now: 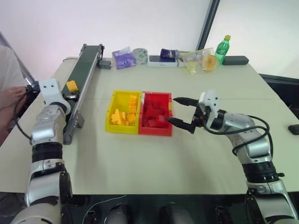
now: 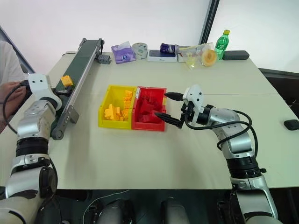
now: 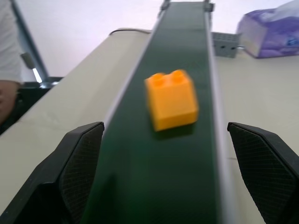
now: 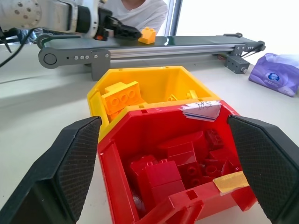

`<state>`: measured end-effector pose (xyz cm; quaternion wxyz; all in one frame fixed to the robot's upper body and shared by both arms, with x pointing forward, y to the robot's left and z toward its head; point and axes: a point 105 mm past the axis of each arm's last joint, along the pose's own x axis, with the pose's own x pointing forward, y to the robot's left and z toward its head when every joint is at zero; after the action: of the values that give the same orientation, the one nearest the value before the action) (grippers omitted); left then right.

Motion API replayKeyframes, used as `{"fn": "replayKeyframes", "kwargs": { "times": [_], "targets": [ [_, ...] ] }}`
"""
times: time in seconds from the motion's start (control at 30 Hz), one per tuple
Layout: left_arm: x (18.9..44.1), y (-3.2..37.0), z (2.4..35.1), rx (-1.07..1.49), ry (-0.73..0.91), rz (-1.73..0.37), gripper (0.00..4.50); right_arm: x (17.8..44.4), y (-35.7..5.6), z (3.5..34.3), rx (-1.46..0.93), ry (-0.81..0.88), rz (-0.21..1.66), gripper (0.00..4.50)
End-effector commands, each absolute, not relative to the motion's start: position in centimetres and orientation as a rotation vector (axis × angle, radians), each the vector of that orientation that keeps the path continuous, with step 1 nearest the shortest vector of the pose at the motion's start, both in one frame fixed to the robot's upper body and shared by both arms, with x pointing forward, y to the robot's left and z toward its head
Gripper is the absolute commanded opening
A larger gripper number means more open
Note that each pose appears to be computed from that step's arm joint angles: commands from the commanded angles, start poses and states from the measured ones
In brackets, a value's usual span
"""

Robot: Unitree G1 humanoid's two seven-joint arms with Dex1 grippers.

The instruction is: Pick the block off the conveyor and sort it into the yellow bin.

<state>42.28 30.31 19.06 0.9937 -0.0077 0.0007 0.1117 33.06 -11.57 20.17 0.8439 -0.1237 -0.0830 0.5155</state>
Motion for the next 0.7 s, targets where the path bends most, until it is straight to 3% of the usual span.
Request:
{"fn": "replayKeyframes", "kwargs": {
  "times": [0.03,0.33,0.43,0.53,0.67,0.7],
  "targets": [
    [42.5,30.4,20.9,-0.001,-0.055,0.232,4.47,32.5,-11.4,21.6,-0.280,-0.231,1.091,4.50],
    [42.0,31.3,20.7,-0.026,-0.065,0.310,4.47,32.4,-11.8,21.4,-0.284,-0.223,1.078,4.50],
    [41.7,31.7,20.6,-0.068,-0.070,0.315,3.67,32.5,-12.1,21.4,-0.288,-0.219,1.073,4.50],
    [41.7,31.2,20.4,-0.104,-0.053,0.265,2.25,32.6,-12.1,21.4,-0.289,-0.217,1.071,4.50],
    [41.3,31.5,19.7,-0.075,-0.036,0.305,0.04,32.7,-12.3,21.5,-0.293,-0.219,1.068,4.50],
    [41.2,31.6,19.6,-0.064,-0.030,0.308,0.01,32.8,-12.3,21.5,-0.293,-0.220,1.066,4.50]
  ]
}}
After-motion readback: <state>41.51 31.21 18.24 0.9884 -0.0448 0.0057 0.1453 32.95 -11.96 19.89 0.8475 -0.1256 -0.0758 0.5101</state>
